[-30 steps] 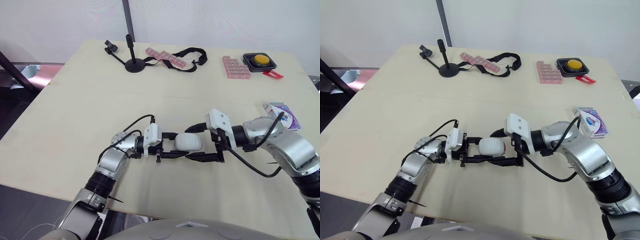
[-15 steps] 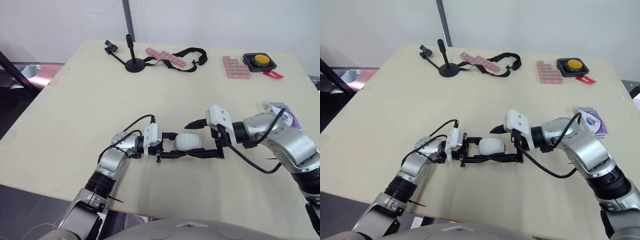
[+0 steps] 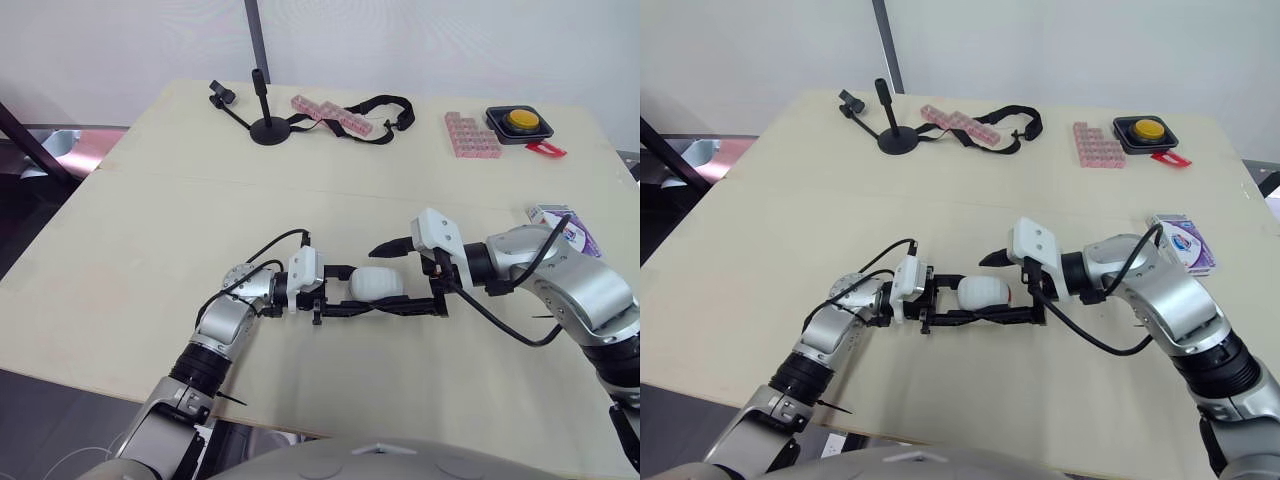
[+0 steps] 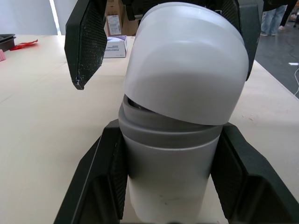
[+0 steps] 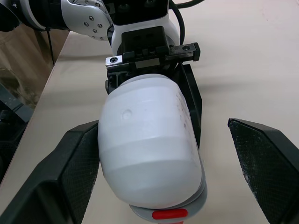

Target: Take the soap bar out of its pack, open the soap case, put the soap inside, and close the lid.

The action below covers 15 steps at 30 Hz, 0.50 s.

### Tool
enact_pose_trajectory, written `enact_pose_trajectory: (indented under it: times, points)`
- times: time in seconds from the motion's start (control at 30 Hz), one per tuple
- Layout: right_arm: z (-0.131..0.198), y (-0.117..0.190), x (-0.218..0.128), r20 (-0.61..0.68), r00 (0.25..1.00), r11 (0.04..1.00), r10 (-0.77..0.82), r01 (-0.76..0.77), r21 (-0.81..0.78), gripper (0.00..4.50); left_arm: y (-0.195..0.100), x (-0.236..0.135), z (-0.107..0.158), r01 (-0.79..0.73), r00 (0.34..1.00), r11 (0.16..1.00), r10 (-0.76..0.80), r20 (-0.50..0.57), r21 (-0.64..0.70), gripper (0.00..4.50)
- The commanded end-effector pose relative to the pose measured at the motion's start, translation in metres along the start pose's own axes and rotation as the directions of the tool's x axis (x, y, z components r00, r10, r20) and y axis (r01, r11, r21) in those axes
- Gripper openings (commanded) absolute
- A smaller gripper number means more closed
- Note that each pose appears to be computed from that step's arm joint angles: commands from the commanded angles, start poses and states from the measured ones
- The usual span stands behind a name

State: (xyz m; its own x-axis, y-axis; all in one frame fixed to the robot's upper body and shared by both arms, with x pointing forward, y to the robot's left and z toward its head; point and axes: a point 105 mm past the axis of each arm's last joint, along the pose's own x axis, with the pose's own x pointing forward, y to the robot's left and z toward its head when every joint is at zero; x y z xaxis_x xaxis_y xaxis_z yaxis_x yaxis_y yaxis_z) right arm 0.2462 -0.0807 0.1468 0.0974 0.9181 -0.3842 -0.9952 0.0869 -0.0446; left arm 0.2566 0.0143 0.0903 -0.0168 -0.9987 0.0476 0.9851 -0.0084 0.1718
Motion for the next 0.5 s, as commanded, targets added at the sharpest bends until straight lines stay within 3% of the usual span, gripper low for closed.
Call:
enact_pose_trajectory:
  times: [0.03,0.5]
  points:
    - [0.0151,-0.0005,-0.0063,0.025,1.000,0.998,-0.007,0.008,-0.056,4.46,-0.0020,0.0008,0.0019,0.015,1.000,1.000,-0.015,-0.004,0.012,1.89]
    - [0.0176,-0.0011,-0.0071,0.031,1.000,0.999,-0.004,0.005,-0.045,4.46,-0.0025,0.0013,0.0019,0.020,1.000,1.000,-0.020,-0.006,0.014,1.89]
